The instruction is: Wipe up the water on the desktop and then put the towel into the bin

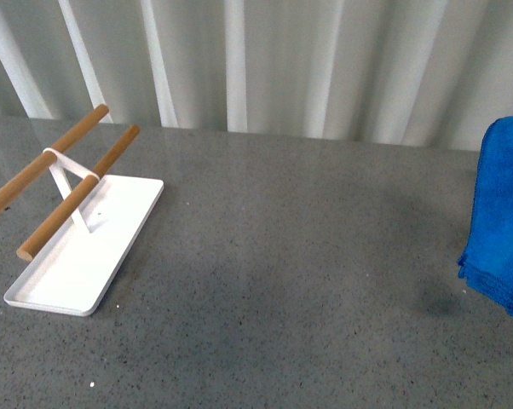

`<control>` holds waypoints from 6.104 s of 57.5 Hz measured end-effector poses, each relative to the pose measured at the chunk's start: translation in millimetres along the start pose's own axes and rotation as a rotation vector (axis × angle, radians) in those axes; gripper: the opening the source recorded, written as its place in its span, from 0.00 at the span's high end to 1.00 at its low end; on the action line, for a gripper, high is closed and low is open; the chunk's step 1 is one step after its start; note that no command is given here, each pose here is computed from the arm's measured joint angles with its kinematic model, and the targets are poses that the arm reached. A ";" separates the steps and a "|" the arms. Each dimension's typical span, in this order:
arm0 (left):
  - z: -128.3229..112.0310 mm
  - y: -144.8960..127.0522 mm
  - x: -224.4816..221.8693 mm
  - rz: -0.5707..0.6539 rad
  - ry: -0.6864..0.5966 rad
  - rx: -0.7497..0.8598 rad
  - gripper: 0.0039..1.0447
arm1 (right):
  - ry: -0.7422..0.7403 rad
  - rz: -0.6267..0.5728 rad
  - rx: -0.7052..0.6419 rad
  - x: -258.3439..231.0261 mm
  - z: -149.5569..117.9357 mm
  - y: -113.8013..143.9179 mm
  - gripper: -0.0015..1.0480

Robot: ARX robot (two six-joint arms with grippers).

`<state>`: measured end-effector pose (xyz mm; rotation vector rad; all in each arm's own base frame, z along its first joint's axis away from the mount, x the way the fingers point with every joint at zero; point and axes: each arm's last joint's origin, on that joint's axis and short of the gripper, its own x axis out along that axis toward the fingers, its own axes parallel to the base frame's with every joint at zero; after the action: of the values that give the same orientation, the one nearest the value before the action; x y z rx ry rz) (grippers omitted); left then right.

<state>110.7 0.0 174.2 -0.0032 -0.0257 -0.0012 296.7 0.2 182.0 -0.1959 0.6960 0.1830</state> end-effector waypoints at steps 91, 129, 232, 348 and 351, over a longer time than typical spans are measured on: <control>-2.9 0.0 -14.3 0.000 0.006 0.000 0.06 | 0.346 0.025 0.324 163.2 -50.6 0.4 0.96; -2.9 0.0 -14.3 0.000 0.006 0.000 0.06 | 0.183 0.192 0.229 227.9 12.5 34.6 0.96; -2.9 0.0 -14.3 0.000 0.006 0.000 0.06 | 0.210 0.026 0.260 88.8 -43.8 -45.1 0.96; -2.9 0.0 -14.3 0.001 0.006 0.000 0.06 | 0.371 -0.171 0.666 19.1 -71.3 -226.5 0.07; -2.9 0.0 -14.3 0.001 0.006 0.000 0.06 | 0.334 -0.172 0.659 11.2 -60.4 -228.4 0.07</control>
<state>96.5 0.0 170.9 -0.0032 -0.0196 -0.0004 320.8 -233.7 156.1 0.3534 1.0295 -0.2530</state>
